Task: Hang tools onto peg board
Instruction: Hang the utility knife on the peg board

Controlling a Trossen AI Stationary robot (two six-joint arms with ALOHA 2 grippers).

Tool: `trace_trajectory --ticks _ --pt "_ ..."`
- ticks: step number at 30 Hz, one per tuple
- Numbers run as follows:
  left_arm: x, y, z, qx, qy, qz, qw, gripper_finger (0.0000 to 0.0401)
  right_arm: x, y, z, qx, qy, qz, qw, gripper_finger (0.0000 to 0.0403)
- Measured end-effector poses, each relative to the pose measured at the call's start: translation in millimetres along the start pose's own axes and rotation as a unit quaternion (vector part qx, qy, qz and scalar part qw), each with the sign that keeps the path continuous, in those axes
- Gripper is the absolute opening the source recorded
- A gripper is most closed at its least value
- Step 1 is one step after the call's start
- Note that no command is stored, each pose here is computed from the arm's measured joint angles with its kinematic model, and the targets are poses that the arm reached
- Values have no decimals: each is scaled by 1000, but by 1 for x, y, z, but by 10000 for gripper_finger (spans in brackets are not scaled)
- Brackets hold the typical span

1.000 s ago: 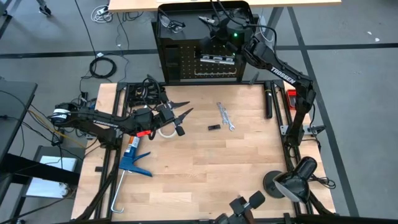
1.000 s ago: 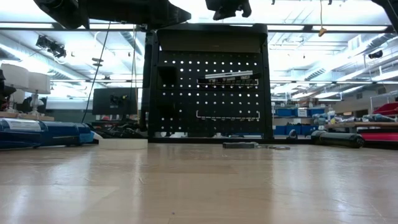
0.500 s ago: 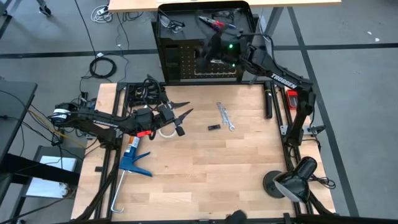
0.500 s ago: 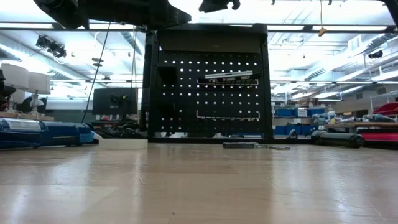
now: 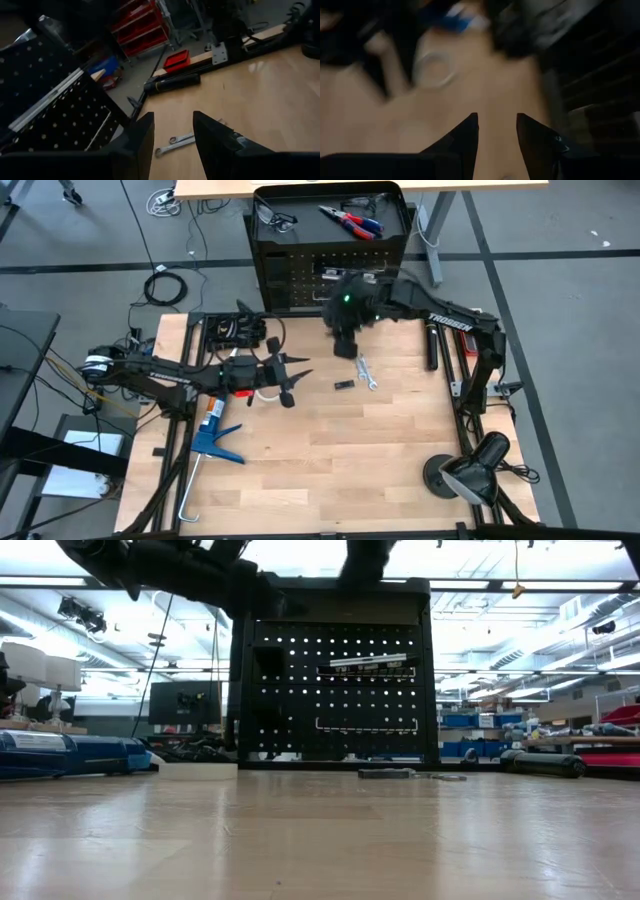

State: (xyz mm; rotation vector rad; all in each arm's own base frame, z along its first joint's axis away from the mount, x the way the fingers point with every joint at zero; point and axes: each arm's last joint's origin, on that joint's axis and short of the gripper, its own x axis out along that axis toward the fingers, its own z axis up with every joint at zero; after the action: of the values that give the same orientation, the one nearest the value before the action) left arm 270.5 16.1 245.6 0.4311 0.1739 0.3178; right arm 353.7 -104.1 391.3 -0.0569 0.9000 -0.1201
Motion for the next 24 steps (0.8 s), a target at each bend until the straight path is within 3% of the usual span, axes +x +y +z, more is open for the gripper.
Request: trace_trajectory --ticks 3,6,10,15,24 --pt "1 3 -2 -17 3 6 1000 140 27 11 -18 9 44 52 998 140" --pt "2 5 -3 -25 6 12 1000 140 58 21 -44 8 108 68 992 140" --pt "2 6 -3 -22 11 19 1000 140 95 31 -75 16 138 72 988 141" --pt "2 6 -6 -17 24 17 999 140 126 47 -105 -4 145 70 987 141" --pt "3 8 -8 -16 30 19 999 140 153 61 -137 -85 133 47 986 158"
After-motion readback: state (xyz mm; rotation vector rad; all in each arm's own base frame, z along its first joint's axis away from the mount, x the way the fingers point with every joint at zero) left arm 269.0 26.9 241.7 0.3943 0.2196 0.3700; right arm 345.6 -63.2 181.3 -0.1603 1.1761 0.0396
